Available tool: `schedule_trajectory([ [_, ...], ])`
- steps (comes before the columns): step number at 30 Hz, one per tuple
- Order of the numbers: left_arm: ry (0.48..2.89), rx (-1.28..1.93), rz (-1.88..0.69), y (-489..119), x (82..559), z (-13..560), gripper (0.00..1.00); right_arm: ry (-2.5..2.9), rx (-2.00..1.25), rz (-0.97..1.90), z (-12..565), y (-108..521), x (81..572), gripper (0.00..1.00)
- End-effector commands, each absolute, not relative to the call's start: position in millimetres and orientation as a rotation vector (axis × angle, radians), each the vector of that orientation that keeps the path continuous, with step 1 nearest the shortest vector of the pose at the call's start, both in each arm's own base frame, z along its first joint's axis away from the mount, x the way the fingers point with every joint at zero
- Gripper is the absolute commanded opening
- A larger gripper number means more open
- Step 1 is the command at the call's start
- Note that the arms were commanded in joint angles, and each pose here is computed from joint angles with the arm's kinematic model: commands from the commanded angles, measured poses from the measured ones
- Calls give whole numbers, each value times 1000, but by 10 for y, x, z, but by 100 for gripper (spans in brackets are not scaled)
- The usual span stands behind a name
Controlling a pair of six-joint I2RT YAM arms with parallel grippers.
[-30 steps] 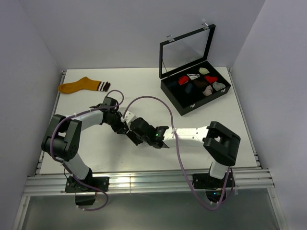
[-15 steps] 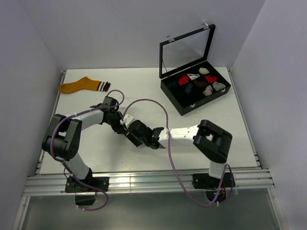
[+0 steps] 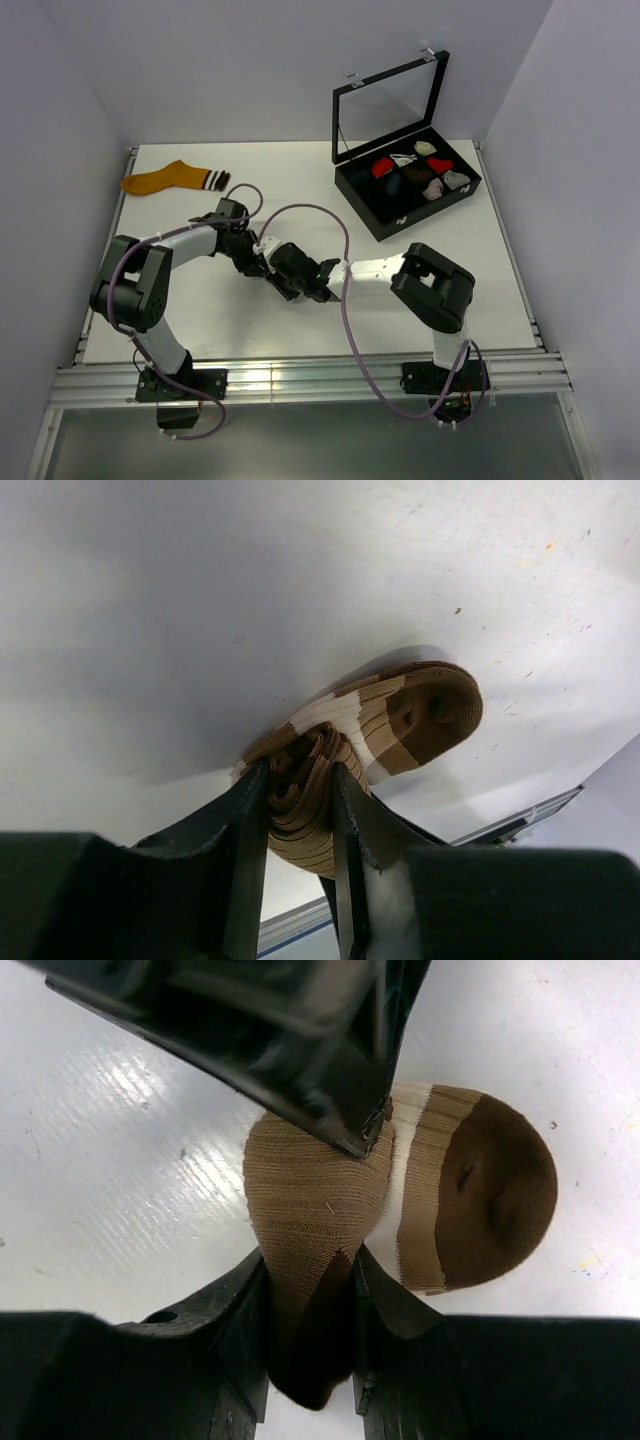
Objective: Roll the socks
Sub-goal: Roll the sock at the center of the board.
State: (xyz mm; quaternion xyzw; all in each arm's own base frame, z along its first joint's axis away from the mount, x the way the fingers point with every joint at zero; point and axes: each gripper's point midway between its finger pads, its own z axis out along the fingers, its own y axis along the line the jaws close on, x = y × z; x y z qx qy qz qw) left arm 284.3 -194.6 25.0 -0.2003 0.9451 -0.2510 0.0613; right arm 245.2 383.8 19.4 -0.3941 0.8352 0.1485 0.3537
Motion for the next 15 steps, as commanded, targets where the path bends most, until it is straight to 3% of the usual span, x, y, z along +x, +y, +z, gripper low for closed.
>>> schedule_trajectory([
  [1,2839,-452,-692,-2011,2997,200,3,2257,-989,568,226,3777,2342,10],
  [5,2792,-362,-751,-2270,3085,326,5,2406,-922,748,205,3664,2182,3],
  [8,2743,-393,-736,-2231,3168,421,14,2484,-860,835,194,3650,2151,0],
  [12,2680,-483,-708,-2077,3276,562,39,2575,-779,1001,156,3673,2091,0],
  [15,2625,-577,-705,-1924,3315,663,51,2619,-680,1119,167,3659,2116,0],
])
